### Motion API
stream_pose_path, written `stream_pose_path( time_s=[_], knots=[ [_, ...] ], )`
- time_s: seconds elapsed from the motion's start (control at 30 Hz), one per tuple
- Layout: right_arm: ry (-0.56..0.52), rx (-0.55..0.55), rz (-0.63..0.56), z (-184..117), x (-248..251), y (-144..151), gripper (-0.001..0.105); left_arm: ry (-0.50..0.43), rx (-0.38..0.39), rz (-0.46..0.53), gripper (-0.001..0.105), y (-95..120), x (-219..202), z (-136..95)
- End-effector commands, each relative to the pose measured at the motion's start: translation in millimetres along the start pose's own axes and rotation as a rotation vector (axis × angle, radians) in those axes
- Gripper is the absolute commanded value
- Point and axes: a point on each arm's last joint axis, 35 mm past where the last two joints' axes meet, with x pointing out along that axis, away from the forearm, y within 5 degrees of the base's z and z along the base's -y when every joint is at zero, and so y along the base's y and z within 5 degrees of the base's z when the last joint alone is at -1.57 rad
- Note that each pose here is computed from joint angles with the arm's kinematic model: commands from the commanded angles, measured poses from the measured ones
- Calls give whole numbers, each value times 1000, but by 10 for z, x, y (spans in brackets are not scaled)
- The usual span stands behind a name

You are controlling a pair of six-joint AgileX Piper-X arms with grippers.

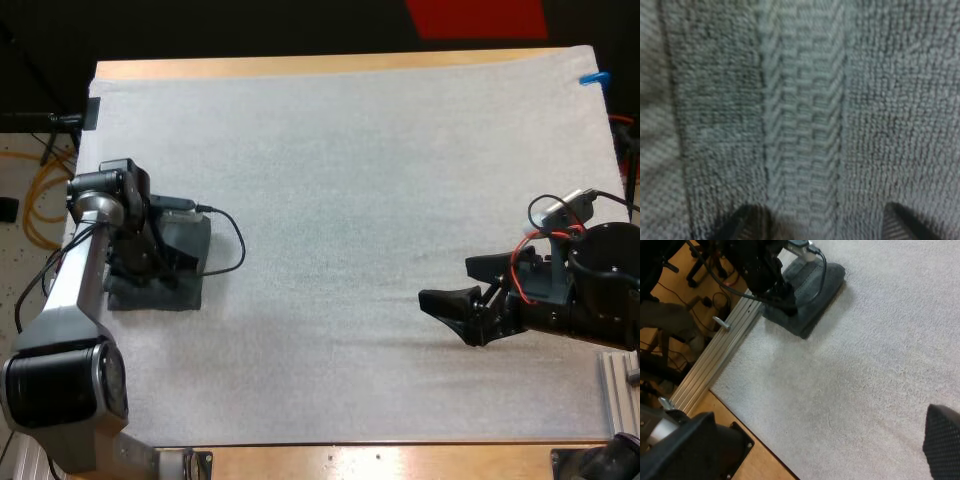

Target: Pick towel from pile fold and stack

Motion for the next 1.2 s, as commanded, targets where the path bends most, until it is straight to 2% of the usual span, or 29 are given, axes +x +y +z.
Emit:
stream_pose_path(
  time_s=[0.0, 0.17, 0.27, 0.53, 0.63, 0.77, 0.9, 1.07, 1.17],
  knots=[
    [-13, -4, 17, 17, -16, 10, 80, -44, -11, 4, 51, 21, -150, 2],
    [-13, -1, 15, 17, -16, 10, 80, -197, -22, 5, 51, 53, -609, 10],
    [-13, 40, 11, 17, -16, 8, 80, -299, -22, -33, 51, 51, -871, -65],
    [48, 78, -47, 56, 264, -104, 80, -654, 42, -271, 51, -19, -1608, -443],
    [82, 35, -53, 89, 487, -181, 80, -749, 41, -320, 51, -34, -1814, -597],
    [104, 14, -102, 128, 719, -371, 80, -813, 40, -316, 51, -36, -1970, -764],
    [108, 30, -186, 149, 833, -742, 80, -860, 48, -310, 51, -40, -2088, -923],
    [101, 51, -298, 122, 702, -1145, 80, -908, 54, -304, 51, -45, -2197, -1080],
    [76, 108, -388, 85, 502, -1394, 80, -932, 57, -301, 51, -47, -2247, -1156]
  ],
)
